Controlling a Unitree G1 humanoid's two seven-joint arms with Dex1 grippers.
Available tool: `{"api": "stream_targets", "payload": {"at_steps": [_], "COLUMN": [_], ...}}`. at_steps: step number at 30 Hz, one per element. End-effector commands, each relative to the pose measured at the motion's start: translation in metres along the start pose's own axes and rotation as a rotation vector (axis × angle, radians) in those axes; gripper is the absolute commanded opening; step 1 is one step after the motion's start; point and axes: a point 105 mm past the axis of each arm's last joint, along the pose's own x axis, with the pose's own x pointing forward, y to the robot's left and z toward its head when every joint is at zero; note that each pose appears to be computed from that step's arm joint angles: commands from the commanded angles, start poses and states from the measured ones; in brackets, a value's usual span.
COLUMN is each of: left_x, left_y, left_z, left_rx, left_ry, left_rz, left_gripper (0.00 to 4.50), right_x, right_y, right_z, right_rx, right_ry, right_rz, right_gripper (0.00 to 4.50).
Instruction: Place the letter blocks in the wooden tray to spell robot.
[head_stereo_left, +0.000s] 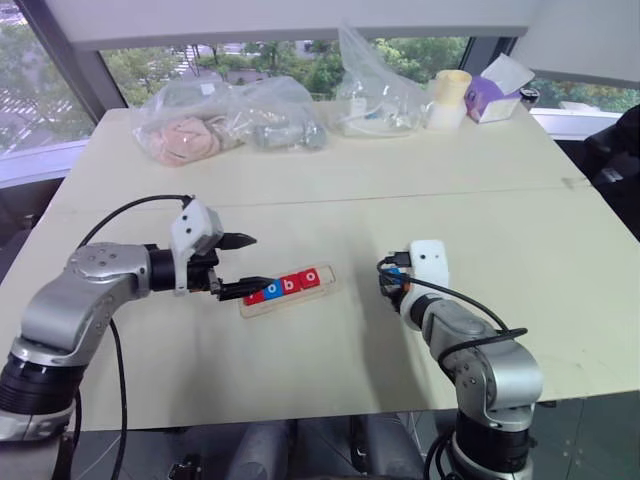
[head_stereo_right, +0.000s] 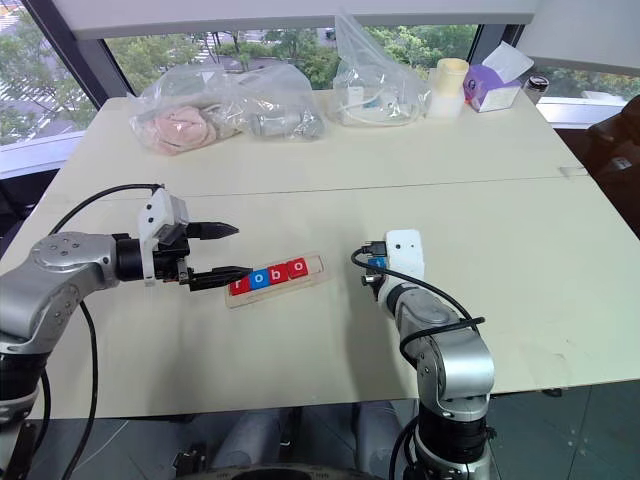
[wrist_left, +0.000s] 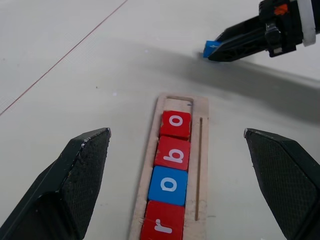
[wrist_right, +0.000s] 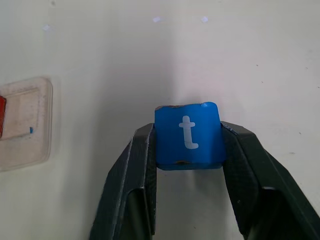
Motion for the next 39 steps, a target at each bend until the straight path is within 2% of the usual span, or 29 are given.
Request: {"api": "stream_targets", "payload": {"at_steps": [1,3,4,6,9,12,17,20,26,34,37,39], "left_x": [-0.001,0.0,0.0,0.0,0.0,0.0,-0.001,0.0,0.0,-0.007,-0.008,-0.01], "left_y": [0.002,0.004,0.004,0.004,0.001,-0.007,-0.015,-0.017,-0.022,-0.025,-0.027,-0.027], "left_z": [0.006,0.005,0.005,0.006,0.005,0.003,0.0,0.001,0.0,-0.005,-0.006,-0.007], "left_rx": [0.046,0.05,0.052,0.054,0.056,0.062,0.084,0.092,0.084,0.063,0.06,0.056], "left_ry": [0.004,0.01,0.013,0.018,0.03,0.057,0.087,0.088,0.078,0.091,0.092,0.092], "left_rz": [-0.009,-0.012,-0.015,-0.028,-0.066,-0.13,-0.192,-0.194,-0.155,-0.078,-0.061,-0.046], "left_gripper": [4.5,4.5,4.5,4.5,4.5,4.5,4.5,4.5,4.5,4.5,4.5,4.5], "right_x": [-0.007,-0.008,-0.01,-0.014,-0.024,-0.038,-0.025,-0.015,0.019,0.035,0.04,0.041], "right_y": [0.006,0.004,0.003,0.002,-0.001,-0.008,-0.061,-0.064,-0.065,-0.062,-0.049,-0.043], "right_z": [0.002,0.001,0.003,0.025,0.055,0.054,0.028,0.03,0.04,0.035,0.039,0.043], "right_rx": [-0.024,-0.036,-0.025,-0.056,-0.345,-0.577,-0.936,-1.059,-1.226,-1.275,-1.227,-1.214], "right_ry": [-0.005,0.021,0.02,-0.076,-0.237,-0.267,-0.072,-0.042,-0.007,0.122,0.115,0.105], "right_rz": [0.028,0.027,0.039,0.124,0.309,0.584,0.79,0.89,0.955,1.075,1.141,1.165], "right_gripper": [3.65,4.44,4.44,4.44,4.44,4.44,4.44,4.44,4.44,4.44,3.71,2.77]}}
